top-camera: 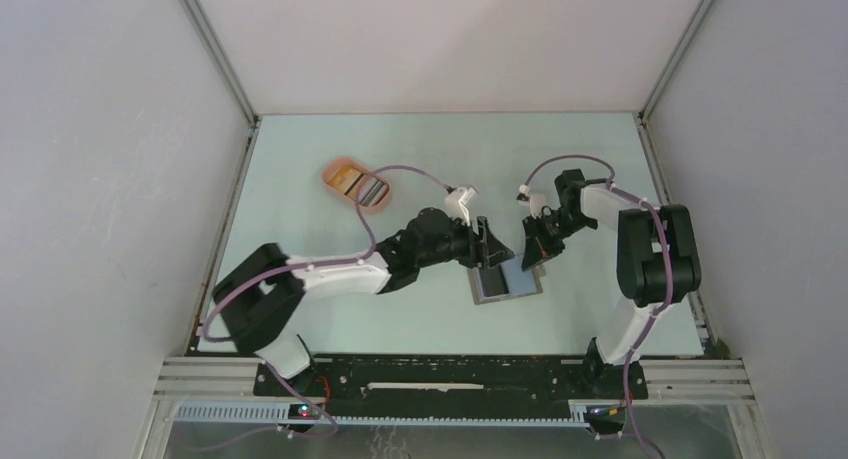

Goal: Put the credit cards into the card holder
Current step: Turn over the card slot in the card holder.

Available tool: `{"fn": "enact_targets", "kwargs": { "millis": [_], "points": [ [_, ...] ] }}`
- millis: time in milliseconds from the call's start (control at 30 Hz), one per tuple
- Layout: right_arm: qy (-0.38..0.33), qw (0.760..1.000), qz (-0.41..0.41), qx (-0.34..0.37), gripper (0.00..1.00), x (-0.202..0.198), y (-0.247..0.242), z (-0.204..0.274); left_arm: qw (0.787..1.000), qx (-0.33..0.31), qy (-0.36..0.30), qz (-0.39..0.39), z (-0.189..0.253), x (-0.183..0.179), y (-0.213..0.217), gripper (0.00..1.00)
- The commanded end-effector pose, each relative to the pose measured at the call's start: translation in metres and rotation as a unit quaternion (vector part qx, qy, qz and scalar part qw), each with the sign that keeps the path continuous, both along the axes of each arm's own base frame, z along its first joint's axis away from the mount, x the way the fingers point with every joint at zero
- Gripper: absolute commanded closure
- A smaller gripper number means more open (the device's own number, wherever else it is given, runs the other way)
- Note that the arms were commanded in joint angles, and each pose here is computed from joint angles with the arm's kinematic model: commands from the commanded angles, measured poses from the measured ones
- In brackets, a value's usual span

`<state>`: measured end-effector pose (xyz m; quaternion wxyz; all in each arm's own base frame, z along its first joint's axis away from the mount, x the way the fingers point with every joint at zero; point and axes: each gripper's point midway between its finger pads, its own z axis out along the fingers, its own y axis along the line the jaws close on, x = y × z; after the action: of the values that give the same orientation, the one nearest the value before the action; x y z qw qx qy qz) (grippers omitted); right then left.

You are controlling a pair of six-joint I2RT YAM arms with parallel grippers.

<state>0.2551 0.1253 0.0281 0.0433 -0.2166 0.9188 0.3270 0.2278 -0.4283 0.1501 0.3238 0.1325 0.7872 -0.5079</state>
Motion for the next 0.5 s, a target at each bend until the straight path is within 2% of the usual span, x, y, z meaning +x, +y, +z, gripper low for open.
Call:
{"fn": "enact_targets", "kwargs": {
  "millis": [0, 133, 267, 333, 367, 400, 467],
  "points": [
    [-0.107, 0.994, 0.031, 0.021, 0.86, 0.018, 0.011, 0.049, 0.990, 0.091, -0.088, 0.063, 0.004, 0.016, 0.056, 0.34],
    [-0.182, 0.980, 0.062, 0.058, 0.81, 0.018, 0.026, 0.097, 0.967, 0.182, -0.133, 0.120, 0.015, 0.033, 0.113, 0.30],
    [-0.264, 0.956, 0.084, 0.092, 0.80, 0.020, 0.040, 0.150, 0.940, 0.243, -0.162, 0.175, 0.026, 0.054, 0.165, 0.14],
    [-0.304, 0.942, 0.092, 0.110, 0.79, 0.019, 0.046, 0.177, 0.933, 0.254, -0.166, 0.195, 0.031, 0.065, 0.185, 0.01],
    [-0.321, 0.935, 0.095, 0.120, 0.77, 0.018, 0.049, 0.189, 0.930, 0.259, -0.165, 0.202, 0.033, 0.071, 0.194, 0.00],
    [-0.340, 0.926, 0.098, 0.129, 0.73, 0.017, 0.051, 0.201, 0.928, 0.264, -0.161, 0.208, 0.034, 0.077, 0.202, 0.00],
    [-0.362, 0.915, 0.101, 0.144, 0.52, 0.013, 0.054, 0.217, 0.922, 0.281, -0.151, 0.220, 0.034, 0.093, 0.219, 0.00]
  ]
}}
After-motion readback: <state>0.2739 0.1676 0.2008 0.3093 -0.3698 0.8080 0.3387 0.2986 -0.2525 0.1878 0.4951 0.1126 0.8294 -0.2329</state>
